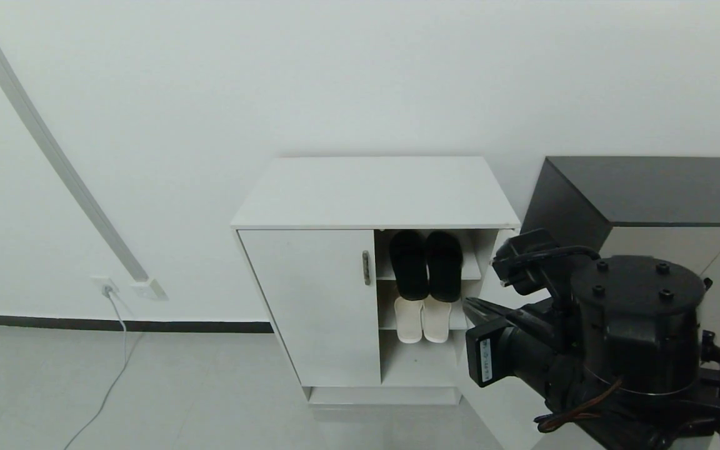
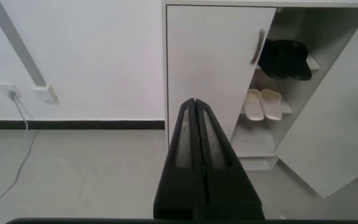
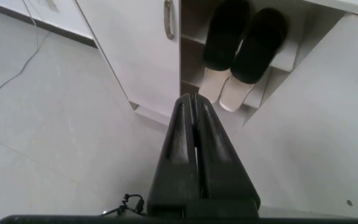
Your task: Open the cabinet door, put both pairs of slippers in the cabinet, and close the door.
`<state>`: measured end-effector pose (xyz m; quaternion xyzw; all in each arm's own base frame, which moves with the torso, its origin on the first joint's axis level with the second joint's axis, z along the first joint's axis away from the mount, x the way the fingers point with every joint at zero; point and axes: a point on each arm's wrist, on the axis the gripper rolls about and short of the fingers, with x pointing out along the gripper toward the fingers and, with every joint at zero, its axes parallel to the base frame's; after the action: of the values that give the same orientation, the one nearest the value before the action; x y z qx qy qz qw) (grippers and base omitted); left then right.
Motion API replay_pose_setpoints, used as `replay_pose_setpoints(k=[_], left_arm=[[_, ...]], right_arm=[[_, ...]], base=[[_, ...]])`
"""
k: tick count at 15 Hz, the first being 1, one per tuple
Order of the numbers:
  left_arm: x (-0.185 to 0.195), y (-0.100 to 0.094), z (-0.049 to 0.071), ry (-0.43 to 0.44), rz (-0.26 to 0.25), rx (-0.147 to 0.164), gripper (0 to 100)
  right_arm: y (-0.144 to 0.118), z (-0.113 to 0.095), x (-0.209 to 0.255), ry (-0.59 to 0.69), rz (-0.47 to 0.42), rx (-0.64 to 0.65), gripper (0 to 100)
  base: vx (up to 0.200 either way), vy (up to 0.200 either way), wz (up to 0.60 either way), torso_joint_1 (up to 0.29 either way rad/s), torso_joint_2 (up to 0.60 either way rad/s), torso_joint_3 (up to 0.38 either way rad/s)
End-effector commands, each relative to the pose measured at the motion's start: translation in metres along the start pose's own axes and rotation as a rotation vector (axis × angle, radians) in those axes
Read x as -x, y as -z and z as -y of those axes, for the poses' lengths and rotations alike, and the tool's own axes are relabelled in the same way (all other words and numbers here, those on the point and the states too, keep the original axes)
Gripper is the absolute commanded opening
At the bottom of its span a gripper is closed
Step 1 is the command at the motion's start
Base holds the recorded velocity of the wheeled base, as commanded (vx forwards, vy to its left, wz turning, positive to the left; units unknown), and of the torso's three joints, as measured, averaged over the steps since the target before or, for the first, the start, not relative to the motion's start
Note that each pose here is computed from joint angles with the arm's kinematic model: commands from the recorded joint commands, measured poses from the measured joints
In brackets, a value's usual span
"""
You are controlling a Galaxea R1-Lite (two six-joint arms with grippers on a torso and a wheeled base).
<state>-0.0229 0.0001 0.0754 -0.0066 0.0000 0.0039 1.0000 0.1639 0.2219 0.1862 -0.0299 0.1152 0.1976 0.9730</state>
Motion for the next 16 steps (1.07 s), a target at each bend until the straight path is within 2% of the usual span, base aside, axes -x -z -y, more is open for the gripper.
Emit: replay_pose_setpoints(k=[1,6,15,16], left_arm=[[0.0,0.0,0.0,0.0,-0.002,0.001,0],[0.0,0.0,0.0,-0.001,-0.002,0.001,0],[0.0,0.0,0.0,0.0,-0.002,0.001,0],[0.0,0.0,0.0,0.0,0.0,0.001,0]], right_arm=[[0.001,0.001,0.001,-0.002,-0.003,0.007,0],[0.001,0.002,0.0,0.006,-0.001,0.013,0],[-0.001,0.019,-0.011,0.071,0.019,0.002,0],[-0.001,0.019,-0.012,0.074,0.017,0.002,0]], base=[[0.0,0.0,-0.6,0.002,0.0,0.002],[0.0,0.0,-0.6,0.002,0.0,0.0],[0.0,0.0,0.0,0.0,0.0,0.0],[-0.2,0.0,0.0,0.007,0.0,0.002]])
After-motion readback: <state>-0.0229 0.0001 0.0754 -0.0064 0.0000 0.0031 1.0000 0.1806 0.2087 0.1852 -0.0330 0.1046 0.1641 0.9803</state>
